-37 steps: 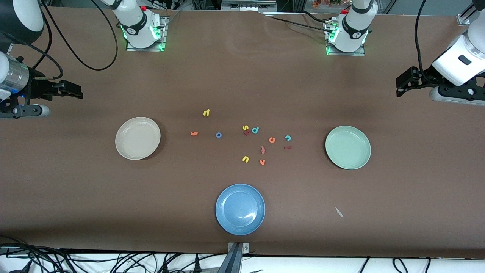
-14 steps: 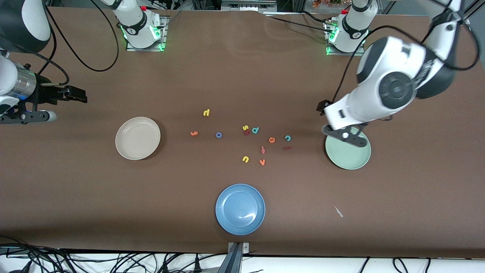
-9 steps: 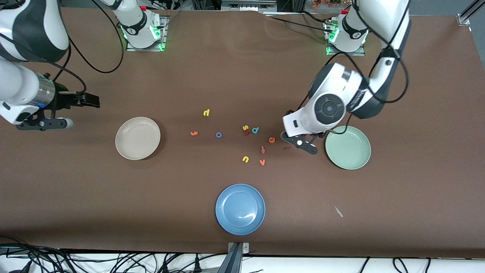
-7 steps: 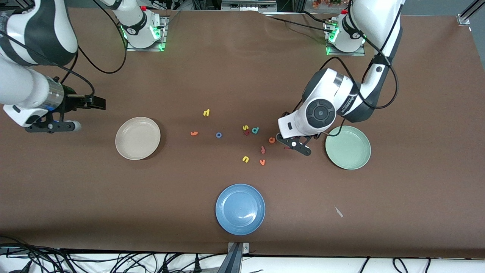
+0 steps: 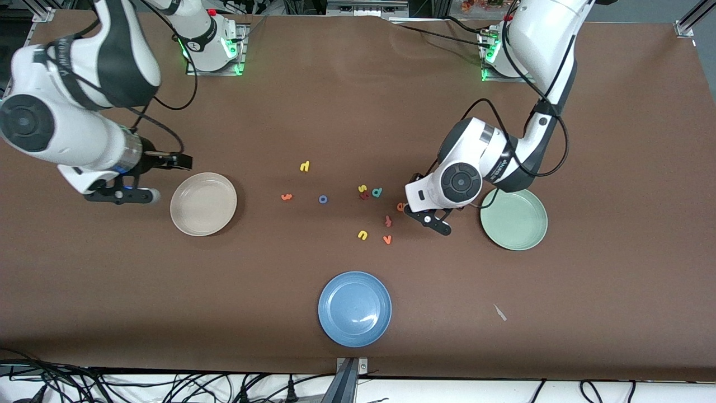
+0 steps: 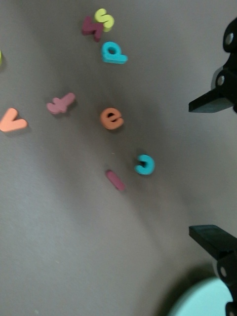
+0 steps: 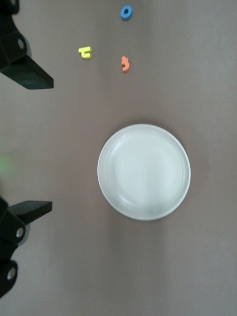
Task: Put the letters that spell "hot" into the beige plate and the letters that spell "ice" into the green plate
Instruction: 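Lower the left gripper to the cyan c while the right gripper reaches letters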
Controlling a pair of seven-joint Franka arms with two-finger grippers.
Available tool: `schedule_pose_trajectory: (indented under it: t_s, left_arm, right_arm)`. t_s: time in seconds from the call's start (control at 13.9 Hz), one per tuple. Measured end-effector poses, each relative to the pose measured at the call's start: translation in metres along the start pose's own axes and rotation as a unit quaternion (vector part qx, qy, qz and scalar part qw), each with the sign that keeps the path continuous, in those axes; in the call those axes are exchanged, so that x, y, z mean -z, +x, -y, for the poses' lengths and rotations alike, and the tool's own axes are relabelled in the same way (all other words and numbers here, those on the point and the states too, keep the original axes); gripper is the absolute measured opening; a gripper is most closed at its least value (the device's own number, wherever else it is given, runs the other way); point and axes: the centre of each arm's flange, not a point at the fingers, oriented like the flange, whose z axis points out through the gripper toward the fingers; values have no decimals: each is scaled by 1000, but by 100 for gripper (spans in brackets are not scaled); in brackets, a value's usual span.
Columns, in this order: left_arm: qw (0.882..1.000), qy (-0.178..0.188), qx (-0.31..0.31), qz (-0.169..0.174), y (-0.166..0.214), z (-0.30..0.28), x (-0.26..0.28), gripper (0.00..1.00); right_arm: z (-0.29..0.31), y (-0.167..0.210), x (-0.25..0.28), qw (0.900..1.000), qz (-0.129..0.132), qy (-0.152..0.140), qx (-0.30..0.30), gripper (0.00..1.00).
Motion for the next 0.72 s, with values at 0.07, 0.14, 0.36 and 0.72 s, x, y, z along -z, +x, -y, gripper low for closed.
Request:
schedule_pose_trajectory:
  t_s: [0.07,0.14,0.36,0.72]
  left_arm:
    - [1000,4,-5,-4,4,-5,-8,100]
    - [1000,10,-11,-6,6,-10,-16,100]
    - [999,22,-13,-23,9,-21,-45,100]
    - [999,27,-9,-29,1,-15,-78,100]
  right_arm:
    - [18,-2,-9,1000,-2,4,-8,100]
    - [37,-5,-19,1000,-5,9,-14,100]
    - [87,-15,-55,1000,-19,10,-21,100]
    - [155,-25,-159,998,-43,5,-34,100]
